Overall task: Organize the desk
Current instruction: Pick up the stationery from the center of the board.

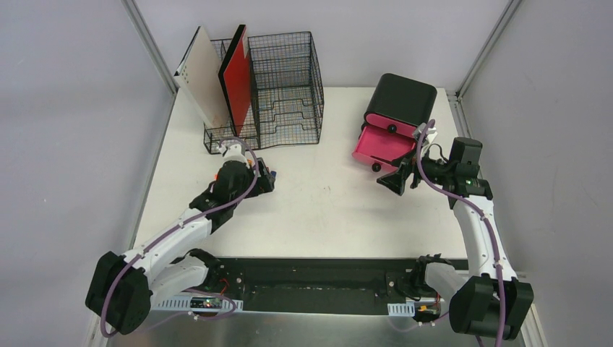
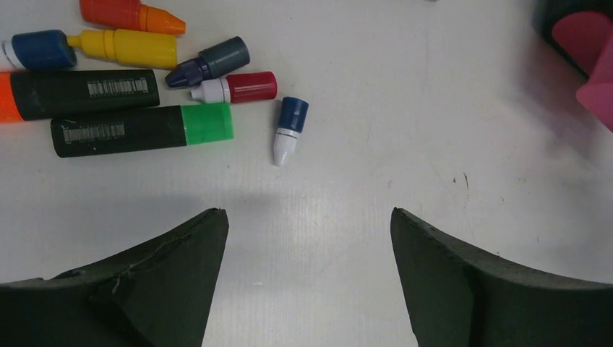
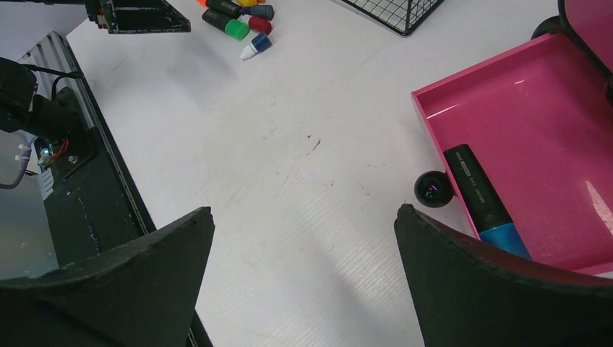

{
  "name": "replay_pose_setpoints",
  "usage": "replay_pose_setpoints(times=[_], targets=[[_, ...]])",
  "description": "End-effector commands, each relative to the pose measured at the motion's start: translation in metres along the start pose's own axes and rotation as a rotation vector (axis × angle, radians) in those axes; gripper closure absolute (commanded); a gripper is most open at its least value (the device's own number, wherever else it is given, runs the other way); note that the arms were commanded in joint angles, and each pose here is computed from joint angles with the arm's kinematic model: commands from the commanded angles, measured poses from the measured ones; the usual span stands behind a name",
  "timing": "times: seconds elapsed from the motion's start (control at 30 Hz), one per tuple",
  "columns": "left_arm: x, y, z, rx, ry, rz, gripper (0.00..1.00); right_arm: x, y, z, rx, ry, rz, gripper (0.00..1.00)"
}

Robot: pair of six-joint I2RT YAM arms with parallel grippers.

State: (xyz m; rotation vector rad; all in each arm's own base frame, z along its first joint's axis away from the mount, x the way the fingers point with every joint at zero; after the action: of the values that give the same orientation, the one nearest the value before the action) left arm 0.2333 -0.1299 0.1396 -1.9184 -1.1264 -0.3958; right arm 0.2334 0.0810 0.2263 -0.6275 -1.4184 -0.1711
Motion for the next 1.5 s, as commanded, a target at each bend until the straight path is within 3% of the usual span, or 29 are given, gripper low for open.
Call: replay_pose_setpoints(times=[0.0, 0.17, 0.37, 0.7, 0.93, 1.47], targets=[[0.015, 0.006, -0.008, 0.022, -0.113, 0.016, 0.18, 0.021, -0.005, -0.005, -0.021, -0.087, -0.03, 0.01], [0.025, 0.014, 0.008, 0.189, -0.253, -0.02, 0.27, 0.021, -0.005, -0.005, -0.021, -0.09, -0.03, 0.01], [0.036, 0.018, 0.019, 0.338, -0.35, -0.032, 0.29, 0.021, -0.005, -0.004, -0.019, -0.089, -0.03, 0.01], [0.041, 0.04, 0.041, 0.533, -0.459, 0.082, 0.23, 0.021, -0.006, -0.004, -0.019, -0.091, -0.03, 0.01], [0.05, 0.057, 0.058, 0.749, -0.445, 0.152, 0.2, 0.021, -0.005, -0.004, -0.017, -0.092, -0.03, 0.01], [0.055, 0.079, 0.064, 0.832, -0.451, 0.18, 0.27, 0.022, -0.006, -0.003, -0.016, -0.094, -0.033, 0.01]])
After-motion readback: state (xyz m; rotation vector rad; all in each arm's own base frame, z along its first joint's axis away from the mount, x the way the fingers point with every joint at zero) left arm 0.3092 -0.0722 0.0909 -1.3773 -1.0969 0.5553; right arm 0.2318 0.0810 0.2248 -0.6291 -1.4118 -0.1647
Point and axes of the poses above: each gripper's point midway between its finger pads, its own y axis out along the fingers, its own z axis along the line the jaws close on, x = y × z, the point moved 5 cm from there along -y, back along the fingers, and after that the axes turned 15 degrees about -y, right-handed, at the moved point
